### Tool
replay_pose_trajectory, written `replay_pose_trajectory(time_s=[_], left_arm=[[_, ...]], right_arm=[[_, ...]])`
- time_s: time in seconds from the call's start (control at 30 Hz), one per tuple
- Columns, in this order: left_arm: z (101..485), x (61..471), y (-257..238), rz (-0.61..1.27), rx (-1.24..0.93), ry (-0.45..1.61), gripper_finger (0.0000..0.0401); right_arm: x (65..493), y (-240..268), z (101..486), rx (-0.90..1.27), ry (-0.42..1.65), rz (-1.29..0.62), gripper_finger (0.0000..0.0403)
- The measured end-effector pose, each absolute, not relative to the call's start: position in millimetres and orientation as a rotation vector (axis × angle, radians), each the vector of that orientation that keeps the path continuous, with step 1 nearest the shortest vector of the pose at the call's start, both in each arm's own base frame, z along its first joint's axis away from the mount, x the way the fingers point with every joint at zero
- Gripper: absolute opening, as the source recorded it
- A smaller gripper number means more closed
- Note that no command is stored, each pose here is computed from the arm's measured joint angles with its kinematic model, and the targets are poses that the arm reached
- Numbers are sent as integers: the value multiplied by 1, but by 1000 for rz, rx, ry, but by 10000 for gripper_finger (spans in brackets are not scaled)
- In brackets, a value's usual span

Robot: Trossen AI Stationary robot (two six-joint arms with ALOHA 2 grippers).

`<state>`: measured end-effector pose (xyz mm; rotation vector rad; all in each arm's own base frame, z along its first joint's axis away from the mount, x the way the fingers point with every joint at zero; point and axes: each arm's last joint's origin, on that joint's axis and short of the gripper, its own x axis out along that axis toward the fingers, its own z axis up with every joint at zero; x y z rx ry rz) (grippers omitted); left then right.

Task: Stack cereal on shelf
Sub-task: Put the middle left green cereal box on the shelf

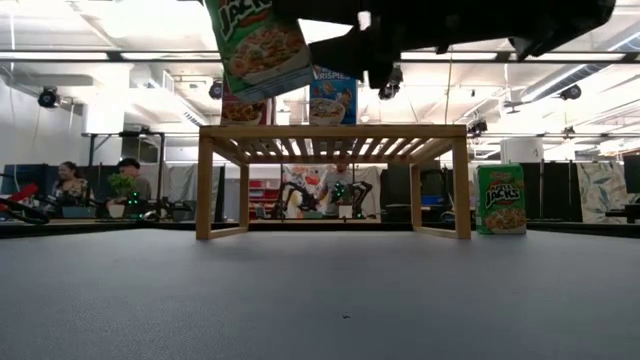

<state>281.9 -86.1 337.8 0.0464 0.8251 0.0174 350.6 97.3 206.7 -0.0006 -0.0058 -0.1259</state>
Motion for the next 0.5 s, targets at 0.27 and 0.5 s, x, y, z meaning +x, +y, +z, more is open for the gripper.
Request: replay_pose_trajectory(time_s=[0.27,0.5], left_arm=[[338,281,-86,17,47,827,168],[338,281,-86,14,52,826,168]], right_arm=[[359,98,204,-13,39,-129,343],[365,100,205,-30,121,-122,273]])
